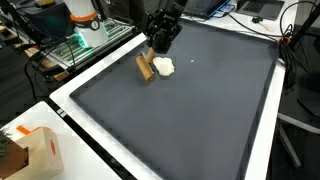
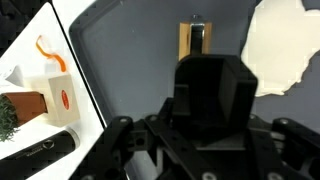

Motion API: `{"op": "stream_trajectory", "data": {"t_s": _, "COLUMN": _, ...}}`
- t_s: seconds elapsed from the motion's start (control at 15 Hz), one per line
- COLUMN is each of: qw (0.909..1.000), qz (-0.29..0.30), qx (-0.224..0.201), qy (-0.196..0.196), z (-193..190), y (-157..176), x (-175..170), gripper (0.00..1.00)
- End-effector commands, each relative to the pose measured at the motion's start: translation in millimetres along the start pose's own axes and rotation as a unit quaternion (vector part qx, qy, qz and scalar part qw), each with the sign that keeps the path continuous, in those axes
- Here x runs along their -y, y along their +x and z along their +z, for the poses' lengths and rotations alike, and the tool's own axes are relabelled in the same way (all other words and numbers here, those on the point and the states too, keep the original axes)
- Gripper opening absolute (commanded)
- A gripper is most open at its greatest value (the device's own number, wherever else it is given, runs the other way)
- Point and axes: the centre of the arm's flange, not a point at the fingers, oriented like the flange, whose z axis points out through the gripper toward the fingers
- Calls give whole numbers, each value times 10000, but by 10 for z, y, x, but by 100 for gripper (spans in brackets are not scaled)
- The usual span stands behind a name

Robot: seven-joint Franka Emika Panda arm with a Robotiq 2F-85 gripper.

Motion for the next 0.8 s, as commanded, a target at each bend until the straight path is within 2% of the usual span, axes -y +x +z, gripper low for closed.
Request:
{"op": "stream_trajectory", "data": {"t_s": 0.0, "qw": 9996, "qz": -110, "qx": 54, "qy": 274, "z": 55, "y": -10, "x": -93, "gripper": 24}}
{"op": "stream_trajectory", "data": {"t_s": 0.33, "qw": 9961, "qz": -410, "qx": 177, "qy": 763, "z": 49, "y": -14, "x": -158, "gripper": 24}}
{"op": "stream_trajectory", "data": {"t_s": 0.73, "qw": 9902, "qz": -809, "qx": 100, "qy": 1138, "z": -65, "y": -24, "x": -308, "gripper": 24}}
